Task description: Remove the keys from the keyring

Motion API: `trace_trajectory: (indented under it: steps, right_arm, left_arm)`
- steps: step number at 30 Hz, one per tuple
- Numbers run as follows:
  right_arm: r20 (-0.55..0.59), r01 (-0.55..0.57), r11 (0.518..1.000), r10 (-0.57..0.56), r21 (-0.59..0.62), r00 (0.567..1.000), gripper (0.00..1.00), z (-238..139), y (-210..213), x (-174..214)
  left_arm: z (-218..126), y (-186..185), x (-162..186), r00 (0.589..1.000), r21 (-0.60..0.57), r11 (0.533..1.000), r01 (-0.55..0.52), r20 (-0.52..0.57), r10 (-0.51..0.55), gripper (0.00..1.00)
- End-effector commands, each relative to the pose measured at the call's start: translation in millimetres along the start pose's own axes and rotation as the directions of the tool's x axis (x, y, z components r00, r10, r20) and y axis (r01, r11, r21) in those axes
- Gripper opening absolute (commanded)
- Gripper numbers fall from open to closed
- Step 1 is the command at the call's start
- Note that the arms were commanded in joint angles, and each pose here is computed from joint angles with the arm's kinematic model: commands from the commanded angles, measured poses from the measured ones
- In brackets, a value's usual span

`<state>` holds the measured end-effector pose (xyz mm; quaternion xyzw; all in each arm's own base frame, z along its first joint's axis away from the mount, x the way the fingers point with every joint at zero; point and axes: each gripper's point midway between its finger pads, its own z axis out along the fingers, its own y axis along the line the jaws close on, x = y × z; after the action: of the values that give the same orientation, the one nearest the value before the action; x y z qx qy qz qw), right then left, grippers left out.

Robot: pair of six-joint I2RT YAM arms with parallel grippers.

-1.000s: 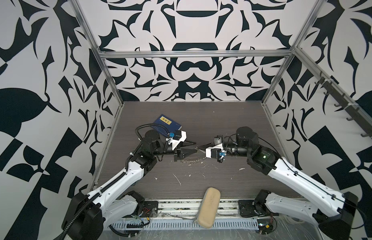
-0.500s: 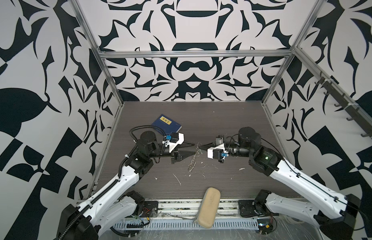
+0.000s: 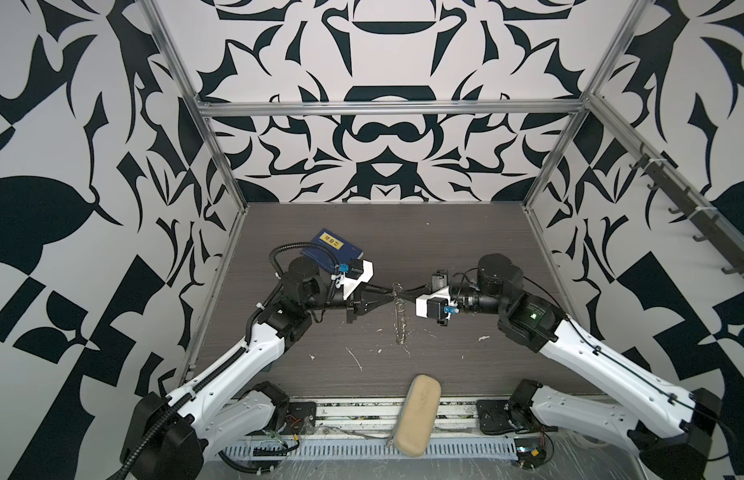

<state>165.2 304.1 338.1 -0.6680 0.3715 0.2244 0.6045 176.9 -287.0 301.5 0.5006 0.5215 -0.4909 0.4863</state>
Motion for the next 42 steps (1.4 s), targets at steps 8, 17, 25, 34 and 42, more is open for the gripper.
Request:
trace_trajectory:
  steps: [8,17,25,34,42]
  right_arm:
    - [0.083,0.053,0.997,-0.059,0.061,0.995,0.0,-9,-17,-30]
    - [0.088,0.053,0.997,-0.058,0.061,0.994,0.0,-9,-18,-32]
    - [0.082,0.051,0.997,-0.056,0.065,0.995,0.0,-7,-18,-30]
    - [0.053,0.053,0.996,-0.057,0.078,0.997,0.0,-7,-18,-21]
    - [0.061,0.055,0.995,-0.06,0.082,0.996,0.0,-6,-20,-23]
  left_arm:
    - [-1,-4,-25,0.998,0.021,0.999,-0.049,0.05,0.048,0.16]
    - [-1,-5,-24,0.998,0.036,0.999,-0.035,0.049,0.033,0.22]
    - [-1,-7,-24,0.998,0.043,0.999,-0.027,0.059,0.024,0.26]
    - [-2,-9,-24,0.998,0.038,0.999,-0.017,0.06,0.015,0.29]
    - [-2,-2,-22,0.999,-0.006,1.0,0.001,0.054,-0.001,0.14]
